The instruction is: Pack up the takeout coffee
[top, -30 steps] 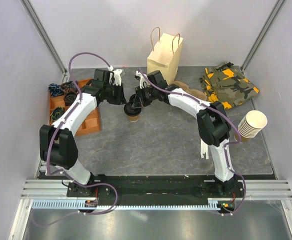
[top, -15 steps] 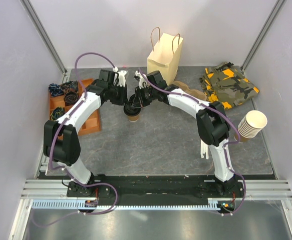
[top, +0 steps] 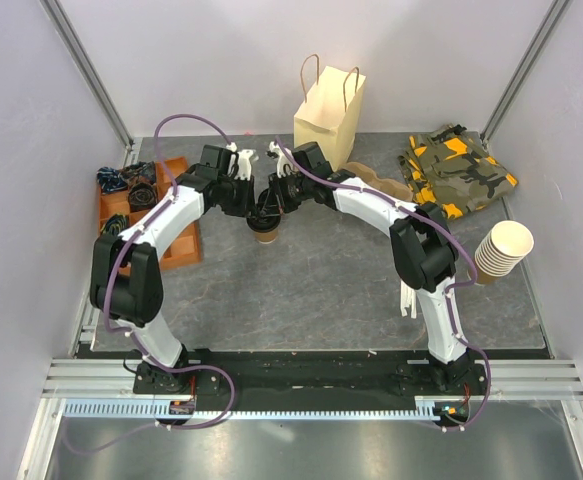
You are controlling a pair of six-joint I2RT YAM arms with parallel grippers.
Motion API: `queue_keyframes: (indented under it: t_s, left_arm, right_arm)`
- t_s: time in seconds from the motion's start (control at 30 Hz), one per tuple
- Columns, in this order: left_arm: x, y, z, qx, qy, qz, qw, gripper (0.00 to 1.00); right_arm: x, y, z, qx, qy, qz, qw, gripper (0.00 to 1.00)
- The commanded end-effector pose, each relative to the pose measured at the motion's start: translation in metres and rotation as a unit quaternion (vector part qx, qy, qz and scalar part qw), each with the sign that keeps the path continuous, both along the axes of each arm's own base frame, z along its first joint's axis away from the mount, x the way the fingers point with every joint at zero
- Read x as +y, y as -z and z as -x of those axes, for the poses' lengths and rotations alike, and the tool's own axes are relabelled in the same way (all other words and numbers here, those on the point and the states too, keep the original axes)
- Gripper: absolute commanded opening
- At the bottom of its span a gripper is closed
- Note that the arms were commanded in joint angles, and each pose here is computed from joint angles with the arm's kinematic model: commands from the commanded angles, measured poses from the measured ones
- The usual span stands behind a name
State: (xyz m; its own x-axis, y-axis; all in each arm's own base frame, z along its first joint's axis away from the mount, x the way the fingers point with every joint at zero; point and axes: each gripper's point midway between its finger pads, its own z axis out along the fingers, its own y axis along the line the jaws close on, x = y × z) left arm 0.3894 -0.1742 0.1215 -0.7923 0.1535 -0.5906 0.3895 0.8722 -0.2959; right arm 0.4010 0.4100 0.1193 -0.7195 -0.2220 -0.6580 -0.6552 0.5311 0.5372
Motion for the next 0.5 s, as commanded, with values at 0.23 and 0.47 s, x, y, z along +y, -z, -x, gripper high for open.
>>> queue_keyframes:
  t_s: [0.23, 0.47]
  left_arm:
    - [0.003, -0.058, 0.000, -0.053, -0.011, 0.013, 0.998, 0.21]
    - [0.005, -0.051, -0.001, -0.046, -0.016, 0.008, 0.999, 0.21]
  right_arm:
    - [-0.007, 0.020, 0.007, 0.025, -0.003, 0.028, 0.999, 0.11]
    - [-0.004, 0.009, 0.007, 0.014, -0.009, 0.016, 1.000, 0.13]
